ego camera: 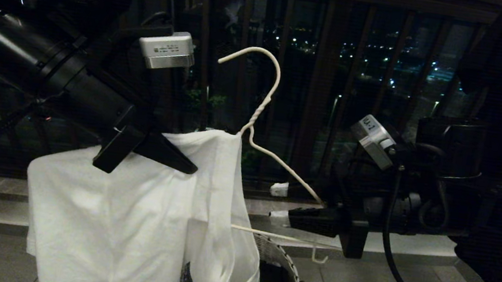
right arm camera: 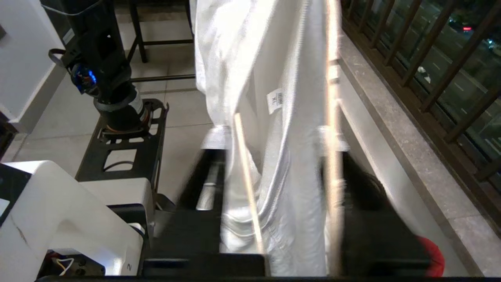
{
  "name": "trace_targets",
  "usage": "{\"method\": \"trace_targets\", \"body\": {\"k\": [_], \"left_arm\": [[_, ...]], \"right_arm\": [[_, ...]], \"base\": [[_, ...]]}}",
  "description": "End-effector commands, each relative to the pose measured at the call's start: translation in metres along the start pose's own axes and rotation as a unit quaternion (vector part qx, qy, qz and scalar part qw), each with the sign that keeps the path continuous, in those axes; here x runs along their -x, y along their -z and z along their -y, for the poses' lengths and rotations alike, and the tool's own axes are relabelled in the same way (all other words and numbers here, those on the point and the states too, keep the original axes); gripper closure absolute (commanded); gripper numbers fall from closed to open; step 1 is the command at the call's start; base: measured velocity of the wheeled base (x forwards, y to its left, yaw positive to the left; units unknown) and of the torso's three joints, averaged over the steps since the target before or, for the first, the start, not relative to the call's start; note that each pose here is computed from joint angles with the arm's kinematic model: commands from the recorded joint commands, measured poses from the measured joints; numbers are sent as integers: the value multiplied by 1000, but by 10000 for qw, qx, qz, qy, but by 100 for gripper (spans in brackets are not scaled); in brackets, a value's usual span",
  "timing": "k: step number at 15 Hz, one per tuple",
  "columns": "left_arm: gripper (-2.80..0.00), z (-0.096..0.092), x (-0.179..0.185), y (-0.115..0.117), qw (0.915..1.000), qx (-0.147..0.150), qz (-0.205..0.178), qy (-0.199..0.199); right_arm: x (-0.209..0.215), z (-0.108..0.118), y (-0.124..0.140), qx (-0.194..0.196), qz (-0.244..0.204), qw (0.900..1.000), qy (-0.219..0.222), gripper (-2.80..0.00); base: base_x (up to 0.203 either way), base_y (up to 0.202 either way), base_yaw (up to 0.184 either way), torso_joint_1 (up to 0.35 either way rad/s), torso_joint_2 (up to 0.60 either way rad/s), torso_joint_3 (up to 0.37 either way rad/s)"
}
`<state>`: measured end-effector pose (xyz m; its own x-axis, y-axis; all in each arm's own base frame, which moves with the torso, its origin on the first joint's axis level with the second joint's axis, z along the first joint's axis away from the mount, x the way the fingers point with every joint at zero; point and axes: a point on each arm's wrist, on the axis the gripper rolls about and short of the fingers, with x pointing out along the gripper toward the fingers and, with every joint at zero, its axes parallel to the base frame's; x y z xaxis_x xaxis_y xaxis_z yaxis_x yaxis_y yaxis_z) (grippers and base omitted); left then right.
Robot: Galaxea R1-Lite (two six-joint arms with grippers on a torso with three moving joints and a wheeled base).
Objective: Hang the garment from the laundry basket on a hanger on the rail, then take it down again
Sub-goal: Hang the clothes on the clothes rack
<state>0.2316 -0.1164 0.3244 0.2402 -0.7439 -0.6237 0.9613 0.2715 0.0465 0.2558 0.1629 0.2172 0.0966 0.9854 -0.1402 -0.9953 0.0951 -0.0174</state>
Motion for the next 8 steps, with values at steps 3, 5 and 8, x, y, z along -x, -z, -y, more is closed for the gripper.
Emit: {"method": "trace_targets", "body": {"k": [3,5,8], "left_arm": [[0,1,2,0,10000,-32,12,2],[0,3,4,-1,10000,-41,36,-17],[0,4,8,-3,9999,-64,86,-63]], "right_arm": [[2,4,0,-2,1,10000,86,-280],[11,11,-3,41,45,9996,270,-280],[28,24,-13,85,158,9979,616,-280]], "base": [[0,0,0,0,0,0],[0,0,0,0,0,0],[0,0,0,0,0,0]]}}
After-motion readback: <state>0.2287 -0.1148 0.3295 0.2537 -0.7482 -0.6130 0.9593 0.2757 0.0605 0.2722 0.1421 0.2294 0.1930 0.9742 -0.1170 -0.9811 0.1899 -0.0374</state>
